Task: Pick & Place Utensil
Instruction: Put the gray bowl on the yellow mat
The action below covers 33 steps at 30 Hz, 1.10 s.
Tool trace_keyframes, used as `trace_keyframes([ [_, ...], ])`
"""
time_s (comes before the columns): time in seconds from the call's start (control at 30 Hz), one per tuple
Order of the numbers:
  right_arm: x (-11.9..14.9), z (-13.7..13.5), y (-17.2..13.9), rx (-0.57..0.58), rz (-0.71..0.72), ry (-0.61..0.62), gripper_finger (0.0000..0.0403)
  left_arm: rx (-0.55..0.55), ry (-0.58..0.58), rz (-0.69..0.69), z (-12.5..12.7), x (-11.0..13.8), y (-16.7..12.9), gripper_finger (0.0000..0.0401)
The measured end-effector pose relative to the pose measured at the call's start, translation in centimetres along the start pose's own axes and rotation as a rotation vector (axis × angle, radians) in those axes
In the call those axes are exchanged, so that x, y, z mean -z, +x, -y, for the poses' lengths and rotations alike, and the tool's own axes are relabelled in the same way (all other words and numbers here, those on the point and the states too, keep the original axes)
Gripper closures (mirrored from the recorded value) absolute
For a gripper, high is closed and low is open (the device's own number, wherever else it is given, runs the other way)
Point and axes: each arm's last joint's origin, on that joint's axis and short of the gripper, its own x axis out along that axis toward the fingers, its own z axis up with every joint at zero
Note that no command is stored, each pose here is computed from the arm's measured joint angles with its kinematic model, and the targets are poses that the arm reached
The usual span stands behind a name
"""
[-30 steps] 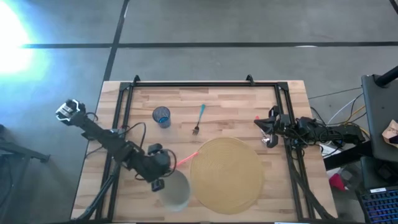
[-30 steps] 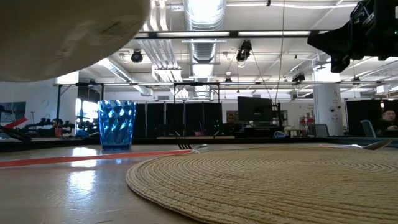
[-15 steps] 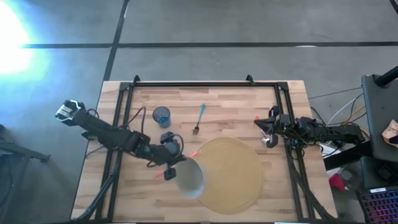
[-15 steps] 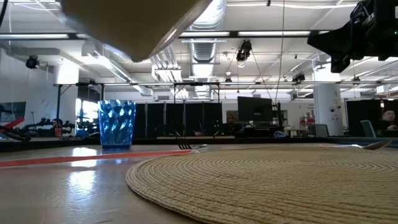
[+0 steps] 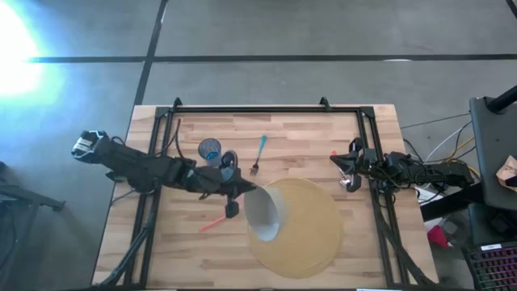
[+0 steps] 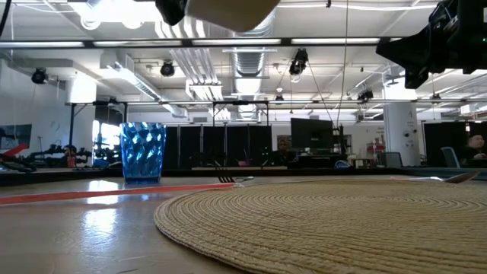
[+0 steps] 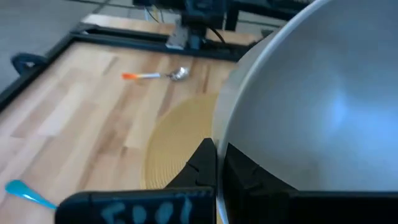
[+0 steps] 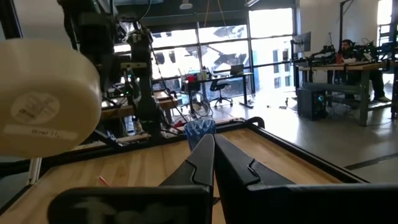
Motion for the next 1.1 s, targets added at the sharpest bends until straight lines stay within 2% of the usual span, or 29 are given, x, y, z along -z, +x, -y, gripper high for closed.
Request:
trace_keyframes([
  [0.4,0.0,0.0,0.0,0.001,0.001,-0.006,0.0394,-0.067,-0.084,0.1,-2.4,-3.8,-0.6,0.0397],
  [0.67,0.0,0.0,0.0,0.001,0.0,-0.018,0.0394,-0.078,-0.118,0.109,-2.9,-4.4,-0.7,0.0397],
  [0.97,0.0,0.0,0.0,0.002,0.002,-0.015,0.0394,-0.005,-0.147,-0.03,-2.3,-2.7,3.4,0.0397],
  [1.1,0.0,0.0,0.0,0.002,0.002,-0.017,0.0394,-0.01,-0.139,-0.105,-2.1,-2.8,5.0,0.0397],
])
